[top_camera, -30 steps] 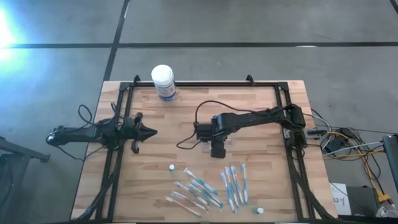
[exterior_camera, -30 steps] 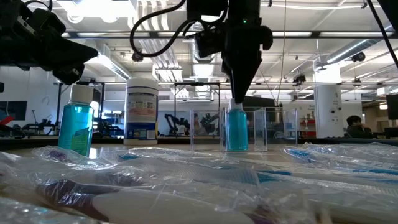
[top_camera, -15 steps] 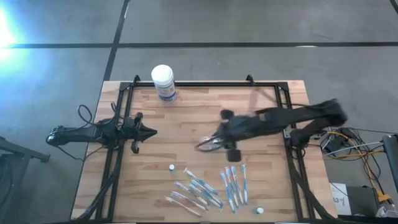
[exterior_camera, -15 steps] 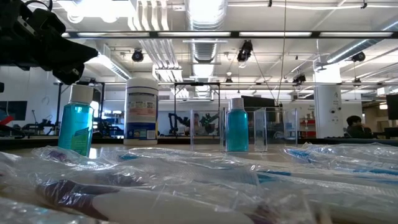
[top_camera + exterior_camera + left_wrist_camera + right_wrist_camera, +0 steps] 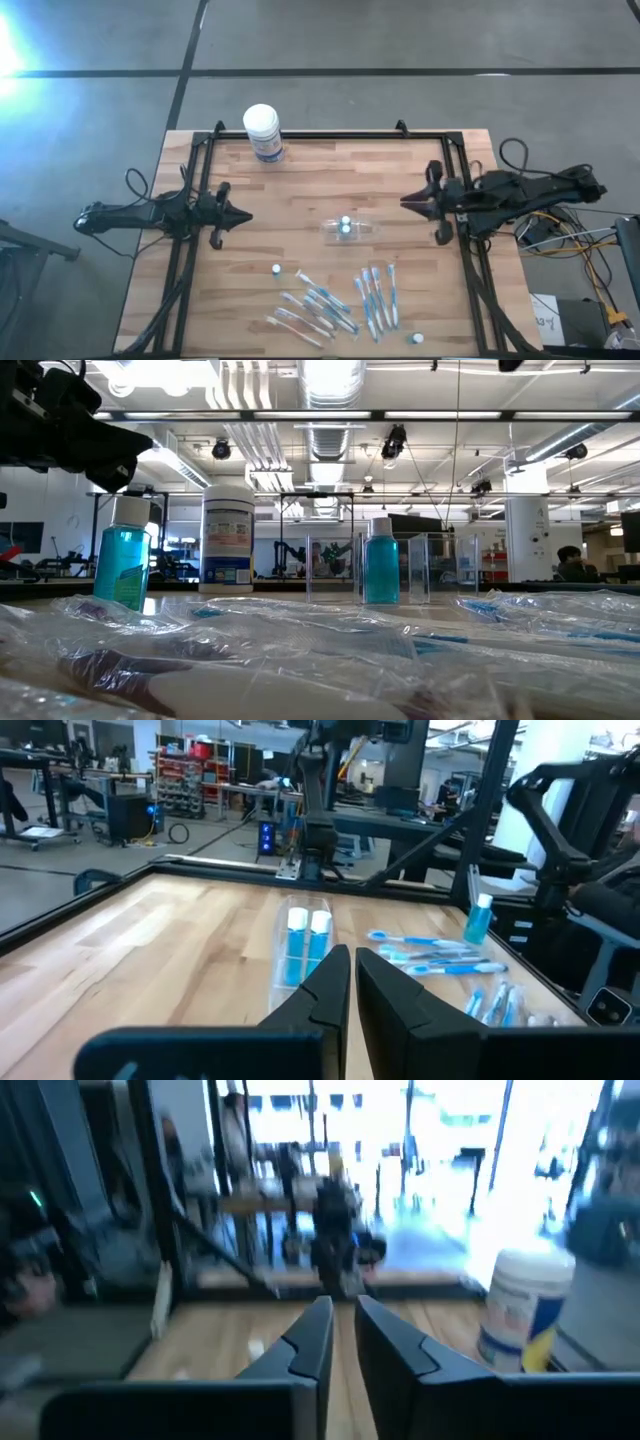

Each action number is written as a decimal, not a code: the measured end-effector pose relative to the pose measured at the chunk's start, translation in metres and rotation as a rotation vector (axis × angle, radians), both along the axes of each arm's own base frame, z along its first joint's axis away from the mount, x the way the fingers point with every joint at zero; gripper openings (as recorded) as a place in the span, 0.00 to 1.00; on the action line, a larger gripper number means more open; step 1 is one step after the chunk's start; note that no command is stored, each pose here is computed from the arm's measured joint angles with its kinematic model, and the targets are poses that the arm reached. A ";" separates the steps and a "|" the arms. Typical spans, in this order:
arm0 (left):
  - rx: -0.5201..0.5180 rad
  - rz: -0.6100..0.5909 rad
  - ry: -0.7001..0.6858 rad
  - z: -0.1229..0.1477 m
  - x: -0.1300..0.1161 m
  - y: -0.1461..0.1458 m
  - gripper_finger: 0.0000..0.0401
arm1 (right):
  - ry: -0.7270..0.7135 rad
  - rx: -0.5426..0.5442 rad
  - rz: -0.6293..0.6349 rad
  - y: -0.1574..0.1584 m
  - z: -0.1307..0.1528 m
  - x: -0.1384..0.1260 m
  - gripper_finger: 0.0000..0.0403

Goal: Pick & Place toothbrushing station
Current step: Put the blue mouthwash into the transparent organizer

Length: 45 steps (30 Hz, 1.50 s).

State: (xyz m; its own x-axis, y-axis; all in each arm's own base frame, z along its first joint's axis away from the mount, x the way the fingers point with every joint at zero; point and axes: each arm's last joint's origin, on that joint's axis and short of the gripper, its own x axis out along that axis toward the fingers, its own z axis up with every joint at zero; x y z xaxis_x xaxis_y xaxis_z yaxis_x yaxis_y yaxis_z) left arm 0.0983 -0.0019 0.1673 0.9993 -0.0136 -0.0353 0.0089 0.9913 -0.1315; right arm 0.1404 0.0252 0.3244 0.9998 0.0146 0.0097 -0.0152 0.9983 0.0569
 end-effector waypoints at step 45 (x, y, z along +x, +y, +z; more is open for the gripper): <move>-0.166 0.091 -0.102 0.015 -0.001 0.003 0.06 | -0.322 -0.145 -0.041 -0.012 -0.119 -0.052 0.02</move>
